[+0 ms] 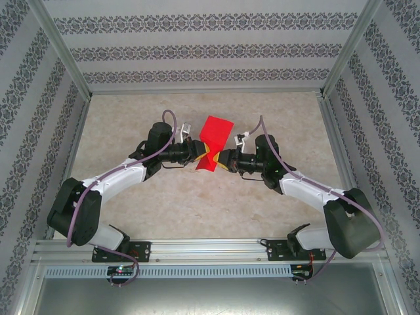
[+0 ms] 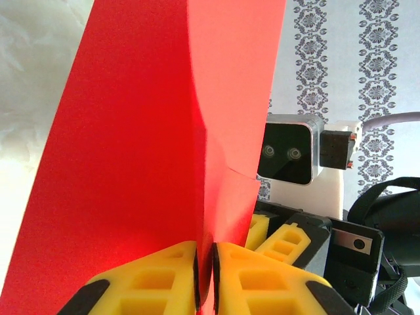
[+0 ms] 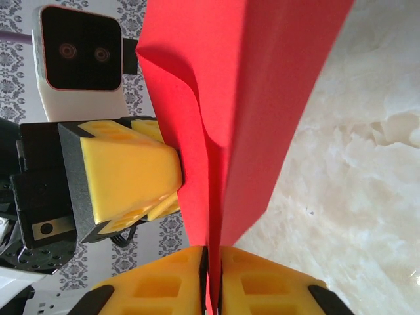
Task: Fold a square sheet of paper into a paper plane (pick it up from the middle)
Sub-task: Turn over a square sheet of paper at the center of the table.
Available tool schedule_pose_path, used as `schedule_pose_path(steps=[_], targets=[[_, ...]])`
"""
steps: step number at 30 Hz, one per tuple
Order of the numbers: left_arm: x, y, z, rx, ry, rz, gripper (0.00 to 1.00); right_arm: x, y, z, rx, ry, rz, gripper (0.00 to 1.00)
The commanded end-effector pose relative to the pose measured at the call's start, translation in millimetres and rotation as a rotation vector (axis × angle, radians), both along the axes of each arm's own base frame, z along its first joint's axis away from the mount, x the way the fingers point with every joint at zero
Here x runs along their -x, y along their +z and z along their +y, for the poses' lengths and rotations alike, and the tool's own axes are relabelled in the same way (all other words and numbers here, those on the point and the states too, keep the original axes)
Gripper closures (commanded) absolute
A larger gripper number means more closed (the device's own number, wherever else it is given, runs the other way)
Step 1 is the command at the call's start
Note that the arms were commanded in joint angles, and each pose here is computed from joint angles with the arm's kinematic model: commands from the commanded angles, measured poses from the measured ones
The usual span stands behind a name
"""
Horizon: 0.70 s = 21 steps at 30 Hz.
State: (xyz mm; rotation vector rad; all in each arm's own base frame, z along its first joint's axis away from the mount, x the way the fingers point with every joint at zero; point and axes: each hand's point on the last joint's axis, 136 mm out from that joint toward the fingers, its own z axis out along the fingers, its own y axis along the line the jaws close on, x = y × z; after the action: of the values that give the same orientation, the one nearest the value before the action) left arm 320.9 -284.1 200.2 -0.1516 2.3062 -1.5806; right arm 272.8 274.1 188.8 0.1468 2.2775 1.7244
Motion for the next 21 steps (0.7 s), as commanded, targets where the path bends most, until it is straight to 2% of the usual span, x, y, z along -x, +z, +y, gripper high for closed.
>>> schedule_pose_path(steps=[1,7,11,14,17,21], targets=[[0,-5,0,-0.015,-0.012,-0.024,0.82,0,10,-3,-0.01,0.001,-0.04,0.88],[0,-10,0,-0.024,-0.017,-0.015,0.79,0,7,-8,0.016,0.0,-0.037,0.9],[0,-9,-2,-0.026,-0.026,-0.014,0.67,3,0,-15,0.089,0.003,-0.027,0.93],[1,-6,-1,-0.035,-0.035,-0.023,0.55,8,-18,-29,0.245,0.008,-0.006,0.96],[3,-4,1,-0.053,-0.044,-0.032,0.44,15,-37,-51,0.459,0.021,0.002,0.98],[6,-1,9,-0.082,-0.049,-0.039,0.31,25,-57,-98,0.814,0.03,0.022,0.99]])
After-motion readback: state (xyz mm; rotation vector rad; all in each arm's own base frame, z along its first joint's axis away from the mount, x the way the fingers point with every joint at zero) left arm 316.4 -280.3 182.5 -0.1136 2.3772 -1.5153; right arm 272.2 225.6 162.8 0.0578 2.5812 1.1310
